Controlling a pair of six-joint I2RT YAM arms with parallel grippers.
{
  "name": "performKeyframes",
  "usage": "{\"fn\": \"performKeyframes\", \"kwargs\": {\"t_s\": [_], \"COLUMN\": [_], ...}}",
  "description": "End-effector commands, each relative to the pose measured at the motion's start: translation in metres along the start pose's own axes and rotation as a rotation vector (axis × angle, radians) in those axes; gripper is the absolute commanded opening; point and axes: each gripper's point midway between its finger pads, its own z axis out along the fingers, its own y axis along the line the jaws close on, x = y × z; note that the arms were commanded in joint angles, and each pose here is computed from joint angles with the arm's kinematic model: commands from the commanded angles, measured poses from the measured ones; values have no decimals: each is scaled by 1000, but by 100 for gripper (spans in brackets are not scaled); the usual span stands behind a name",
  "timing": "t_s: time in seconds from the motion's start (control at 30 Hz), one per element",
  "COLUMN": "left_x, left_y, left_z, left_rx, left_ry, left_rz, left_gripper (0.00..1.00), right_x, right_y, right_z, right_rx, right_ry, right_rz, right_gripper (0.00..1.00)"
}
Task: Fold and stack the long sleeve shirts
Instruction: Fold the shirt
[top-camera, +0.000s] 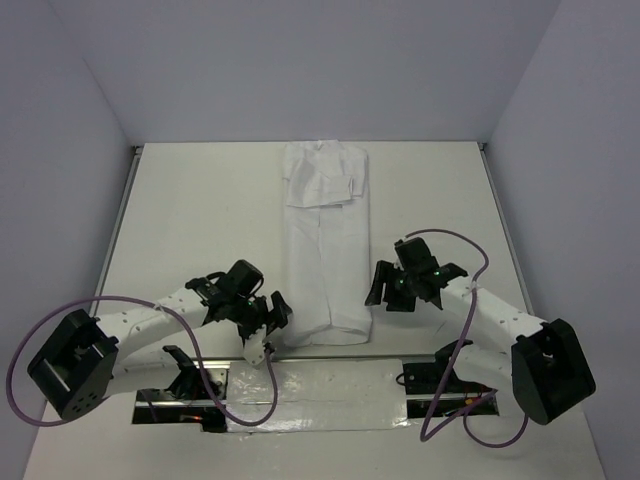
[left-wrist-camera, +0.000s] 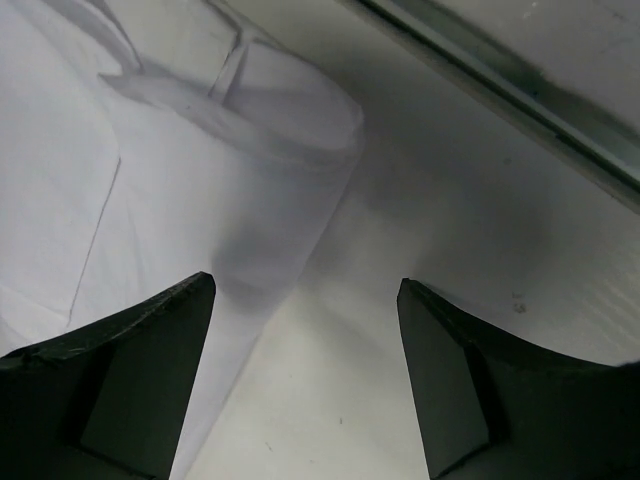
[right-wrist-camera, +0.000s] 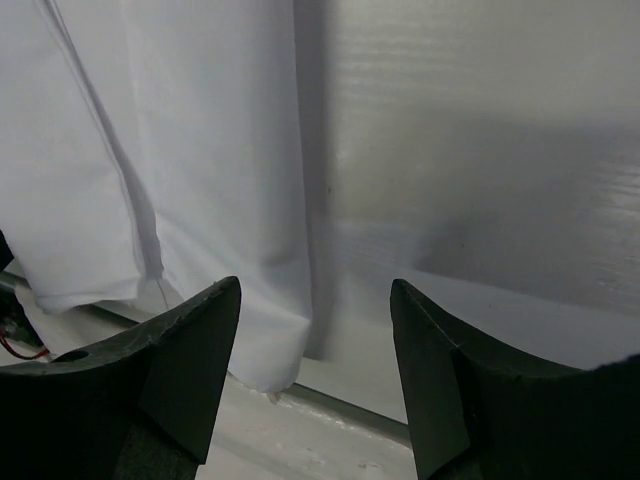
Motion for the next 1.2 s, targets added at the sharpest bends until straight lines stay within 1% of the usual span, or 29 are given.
{"fn": "performKeyframes", "kwargs": {"t_s": [0.0,0.03,0.07,0.13,0.23,0.3,0.33,0.37,0.43,0.47,0.5,0.53,0.57,0.6,0.63,0.67,0.7,0.73,0.77,0.83,0.87,0.9,0.93,1.0,1.03,1.1,1.13,1.17], "left_x": [-12,-14,-20,-22,-24,-22,-22,-22,-26,-28,-30,-32,-32,-31,-30,-28,-27,-27,-27,-28,-29,-27,-27,-26,-17,-10,4,8], "left_y": [13,5,6,8,12,9,8,4,-4,-5,-4,-3,6,11,18,27,31,43,47,64,72,77,79,95,97,118,117,130], "left_z": [7,12,16,20,24,26,27,28,31,32,32,32,31,30,29,26,25,20,17,9,3,-1,-4,-16,-22,-37,-42,-51], "left_rx": [-66,-56,-57,-62,-66,-60,-56,-45,-21,-19,-22,-30,-65,-81,-104,-132,-146,-173,-185,-219,-233,-244,-250,-284,-300,-349,-360,-391], "left_ry": [-34,-36,-43,-36,-41,-32,-33,-36,-61,-73,-82,-95,-93,-89,-85,-71,-65,-63,-64,-66,-72,-73,-79,-98,-97,-114,-106,-119], "left_rz": [93,99,126,132,111,125,128,130,125,131,129,125,106,88,73,29,3,-13,-81,-141,-211,-249,-308,-369,-458,-522,-616,-635], "left_gripper": [87,87,87,86,84,79,75,66,56,45,39,31,18,13,9,2,0,0,0,0,0,0,0,0,0,0,0,0], "right_x": [7,9,11,21,33,41,44,49,50,51,50,48,47,47,45,41,39,40,34,25,21,20,8,-3,-16,-27,-43,-50], "right_y": [11,15,16,16,18,17,18,16,17,18,20,24,27,32,35,39,42,42,49,58,62,64,76,81,93,97,104,104], "right_z": [8,11,13,19,22,22,22,21,20,19,19,20,20,19,19,17,15,13,8,-2,-6,-12,-21,-30,-37,-43,-47,-47], "right_rx": [-36,-48,-55,-55,-48,-49,-54,-57,-66,-72,-82,-99,-108,-129,-137,-142,-147,-146,-162,-171,-179,-177,-202,-197,-216,-208,-215,-213], "right_ry": [7,11,23,69,104,112,116,121,114,107,106,98,103,114,115,115,115,122,110,104,94,103,74,63,38,35,18,16], "right_rz": [1,-10,-8,-5,-18,-3,1,6,22,26,27,25,20,11,1,-19,-29,-37,-67,-93,-121,-126,-150,-156,-181,-191,-188,-202], "right_gripper": [69,69,69,68,68,68,68,68,68,67,64,59,47,41,32,18,12,3,0,0,0,0,0,0,0,0,0,0]}}
